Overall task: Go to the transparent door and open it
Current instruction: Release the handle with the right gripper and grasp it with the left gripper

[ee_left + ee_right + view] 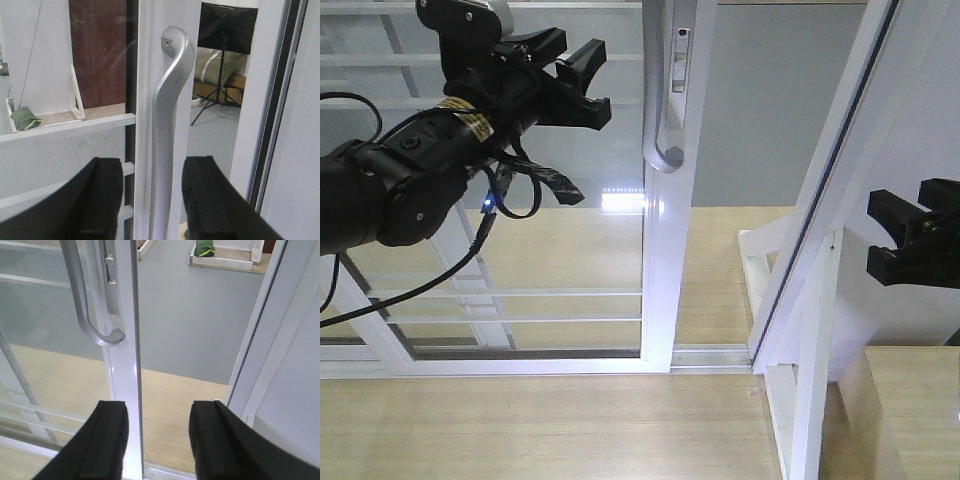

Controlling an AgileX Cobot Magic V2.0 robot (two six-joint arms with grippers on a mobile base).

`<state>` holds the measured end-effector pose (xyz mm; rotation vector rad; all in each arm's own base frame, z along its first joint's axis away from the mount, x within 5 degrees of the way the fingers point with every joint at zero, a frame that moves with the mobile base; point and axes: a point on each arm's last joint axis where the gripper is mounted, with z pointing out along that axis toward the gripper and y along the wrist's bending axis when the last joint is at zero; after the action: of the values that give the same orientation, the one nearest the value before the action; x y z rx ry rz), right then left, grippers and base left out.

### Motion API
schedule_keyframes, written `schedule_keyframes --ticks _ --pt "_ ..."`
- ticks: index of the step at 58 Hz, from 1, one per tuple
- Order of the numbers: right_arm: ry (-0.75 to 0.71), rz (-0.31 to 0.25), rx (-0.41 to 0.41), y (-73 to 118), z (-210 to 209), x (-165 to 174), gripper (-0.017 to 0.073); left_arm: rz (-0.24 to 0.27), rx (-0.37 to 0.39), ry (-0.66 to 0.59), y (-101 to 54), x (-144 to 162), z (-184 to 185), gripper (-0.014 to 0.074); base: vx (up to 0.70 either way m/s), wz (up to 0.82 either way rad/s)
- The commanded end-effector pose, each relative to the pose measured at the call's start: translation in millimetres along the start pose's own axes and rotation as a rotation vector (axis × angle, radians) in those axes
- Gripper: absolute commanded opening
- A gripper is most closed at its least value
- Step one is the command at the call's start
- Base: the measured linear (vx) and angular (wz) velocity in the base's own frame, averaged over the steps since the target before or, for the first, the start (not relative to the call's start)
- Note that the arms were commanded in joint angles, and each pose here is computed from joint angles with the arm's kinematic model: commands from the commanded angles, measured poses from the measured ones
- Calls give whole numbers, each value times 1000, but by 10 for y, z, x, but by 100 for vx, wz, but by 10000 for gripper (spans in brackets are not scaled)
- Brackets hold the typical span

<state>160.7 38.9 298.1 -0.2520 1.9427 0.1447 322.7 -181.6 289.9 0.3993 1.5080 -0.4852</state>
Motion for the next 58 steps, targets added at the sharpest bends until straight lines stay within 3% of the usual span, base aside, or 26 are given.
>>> schedule_keyframes --ticks 1,11,23,36,46,58 --pt "-114 4 8 -13 -55 -170 368 -22 16 -145 -31 -256 -2 395 0 0" --pt "-115 2 9 -14 -55 -171 368 -79 11 -47 -19 -161 98 423 0 0" --pt "-115 6 8 -13 -55 -171 368 -23 6 48 -5 -241 402 500 0 0" --pt "-115 6 8 -13 -55 -171 368 -30 7 69 -66 -362 731 517 0 0" --pt "-115 6 8 -13 -55 -171 368 -13 22 114 -167 -287 895 517 0 0" --pt "-114 5 8 -13 -55 -170 368 -15 25 99 -152 -186 1094 517 0 0"
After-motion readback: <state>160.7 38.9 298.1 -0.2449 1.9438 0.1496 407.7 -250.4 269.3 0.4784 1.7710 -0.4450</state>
